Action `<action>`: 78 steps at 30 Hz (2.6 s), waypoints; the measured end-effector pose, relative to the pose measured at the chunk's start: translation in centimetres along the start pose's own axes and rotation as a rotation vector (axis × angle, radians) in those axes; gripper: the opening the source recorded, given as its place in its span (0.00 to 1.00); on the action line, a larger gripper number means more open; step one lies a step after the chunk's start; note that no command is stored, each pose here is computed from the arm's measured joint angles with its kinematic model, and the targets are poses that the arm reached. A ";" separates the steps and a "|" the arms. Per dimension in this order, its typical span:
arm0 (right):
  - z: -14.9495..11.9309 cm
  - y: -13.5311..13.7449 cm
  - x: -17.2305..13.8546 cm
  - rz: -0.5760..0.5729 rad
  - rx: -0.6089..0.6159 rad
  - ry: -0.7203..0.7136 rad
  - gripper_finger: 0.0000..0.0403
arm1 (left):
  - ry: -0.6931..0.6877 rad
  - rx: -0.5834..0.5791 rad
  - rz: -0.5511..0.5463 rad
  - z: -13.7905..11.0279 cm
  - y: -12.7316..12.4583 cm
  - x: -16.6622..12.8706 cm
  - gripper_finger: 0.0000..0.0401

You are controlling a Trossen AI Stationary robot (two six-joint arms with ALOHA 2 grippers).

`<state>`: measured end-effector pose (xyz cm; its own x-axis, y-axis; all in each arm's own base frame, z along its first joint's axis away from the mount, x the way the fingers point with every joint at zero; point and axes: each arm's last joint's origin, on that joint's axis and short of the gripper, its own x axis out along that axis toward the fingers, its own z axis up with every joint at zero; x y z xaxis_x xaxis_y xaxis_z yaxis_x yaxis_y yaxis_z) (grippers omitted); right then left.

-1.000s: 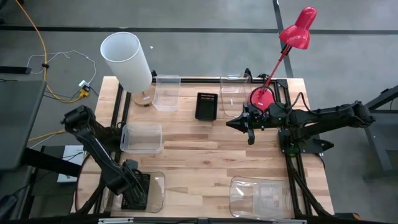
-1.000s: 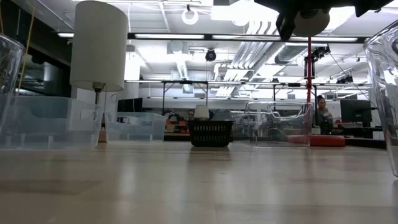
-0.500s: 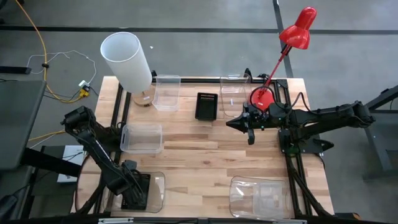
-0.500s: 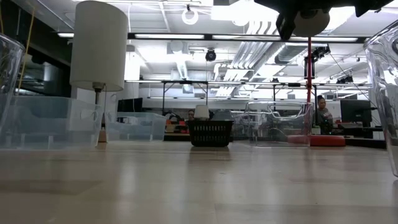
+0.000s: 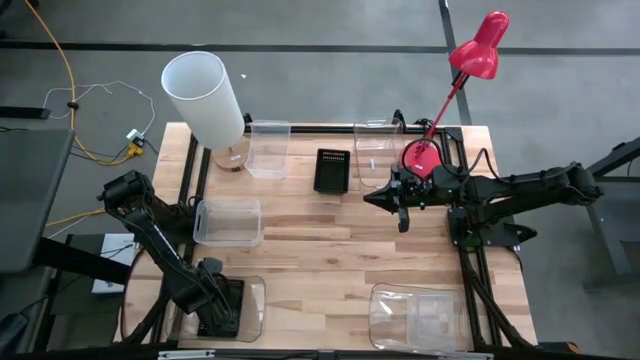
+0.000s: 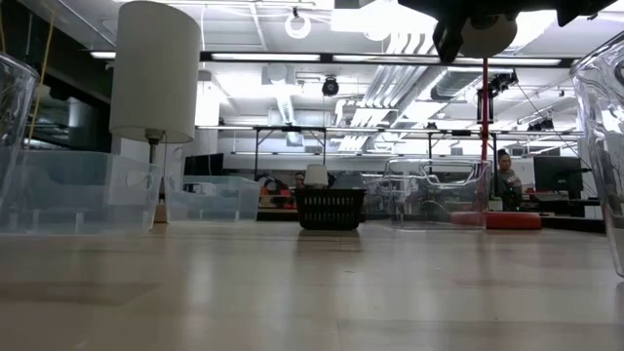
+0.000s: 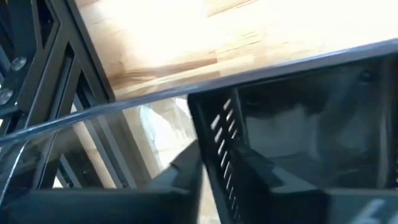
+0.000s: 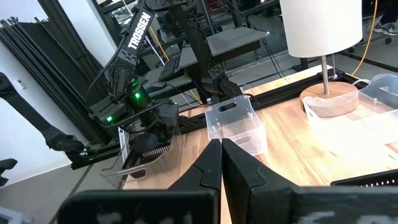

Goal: Stack baskets by color
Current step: Stack the bottom black bin on the top black bin

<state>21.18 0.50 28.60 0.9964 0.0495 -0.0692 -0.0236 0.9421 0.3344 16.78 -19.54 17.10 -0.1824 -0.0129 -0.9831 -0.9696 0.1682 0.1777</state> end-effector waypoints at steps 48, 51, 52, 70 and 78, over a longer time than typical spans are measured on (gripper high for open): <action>6.1 1.7 -0.5 -0.093 -0.128 -0.250 0.00 | -0.838 0.019 -0.842 31.2 -6.2 -14.5 0.00; 6.0 1.6 -0.5 -0.108 -0.127 -0.246 0.00 | -0.776 0.026 -0.818 33.2 -7.7 -12.1 0.00; 6.0 1.6 -0.5 -0.115 -0.127 -0.244 0.00 | -0.767 0.022 -0.812 33.9 -8.1 -11.5 0.00; 5.7 1.5 -0.4 -0.128 -0.120 -0.219 0.00 | -0.745 0.030 -0.629 36.7 -8.1 -8.1 0.00; 5.7 1.5 -0.4 -0.128 -0.114 -0.215 0.00 | -0.760 0.020 -0.624 36.7 -8.2 -8.1 0.00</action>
<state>21.24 -0.01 34.43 0.9860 -0.1328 0.1012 0.1071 0.9679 0.2273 32.17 15.38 22.04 0.5219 0.5310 -0.6676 -0.8519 0.3635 -0.3769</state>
